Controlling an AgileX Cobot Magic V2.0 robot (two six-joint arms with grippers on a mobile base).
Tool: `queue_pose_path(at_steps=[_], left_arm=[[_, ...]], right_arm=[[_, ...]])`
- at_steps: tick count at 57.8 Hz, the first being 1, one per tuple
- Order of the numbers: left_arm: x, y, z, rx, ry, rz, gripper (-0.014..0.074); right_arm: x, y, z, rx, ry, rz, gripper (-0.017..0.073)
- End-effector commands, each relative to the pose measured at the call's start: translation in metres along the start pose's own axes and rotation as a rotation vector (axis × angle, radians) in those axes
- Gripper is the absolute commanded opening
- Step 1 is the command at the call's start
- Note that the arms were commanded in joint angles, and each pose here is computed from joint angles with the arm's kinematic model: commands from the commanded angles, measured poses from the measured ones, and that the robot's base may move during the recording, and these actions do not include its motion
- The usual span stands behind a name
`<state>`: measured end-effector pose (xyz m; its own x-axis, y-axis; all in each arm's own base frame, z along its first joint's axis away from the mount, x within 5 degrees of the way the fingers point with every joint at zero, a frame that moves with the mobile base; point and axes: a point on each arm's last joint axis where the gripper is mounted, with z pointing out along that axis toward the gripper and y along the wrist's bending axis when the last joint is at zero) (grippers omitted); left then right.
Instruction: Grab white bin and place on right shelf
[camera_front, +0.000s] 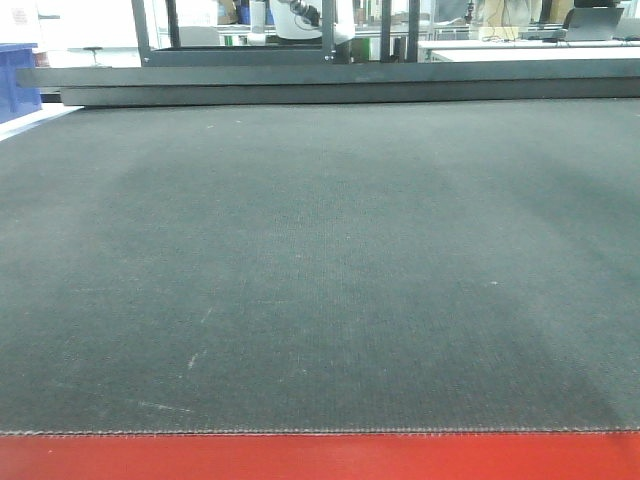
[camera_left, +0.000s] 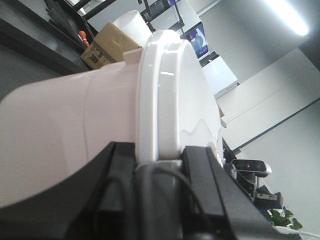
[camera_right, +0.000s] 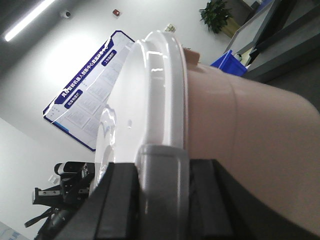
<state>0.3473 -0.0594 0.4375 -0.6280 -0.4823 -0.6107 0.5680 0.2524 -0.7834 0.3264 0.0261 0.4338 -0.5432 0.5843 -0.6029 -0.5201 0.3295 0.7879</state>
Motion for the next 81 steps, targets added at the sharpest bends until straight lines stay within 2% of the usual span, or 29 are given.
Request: queue_pose_path(at_steps=[1,17,52,81], left_arm=[[0.020,-0.065,0.001,0.328,0.177,0.029,-0.0116],[0.022,-0.064,0.001,0.313,0.189,0.037,-0.0116],[0.022,-0.063,0.001,0.308,0.189,0.038,-0.0116],[0.021,-0.063,0.002,0.303,0.183,0.038,-0.0116]], right_arm=[[0.019,0.069,-0.009,-0.359,0.179,-0.037,0.0057],[0.017,0.066,-0.007,-0.335,0.161,-0.035,0.0057],[0.006,0.056,-0.003,-0.217,0.032,-0.023,0.0057],[0.003,0.054,-0.003,-0.190,0.003,-0.020,0.0057]])
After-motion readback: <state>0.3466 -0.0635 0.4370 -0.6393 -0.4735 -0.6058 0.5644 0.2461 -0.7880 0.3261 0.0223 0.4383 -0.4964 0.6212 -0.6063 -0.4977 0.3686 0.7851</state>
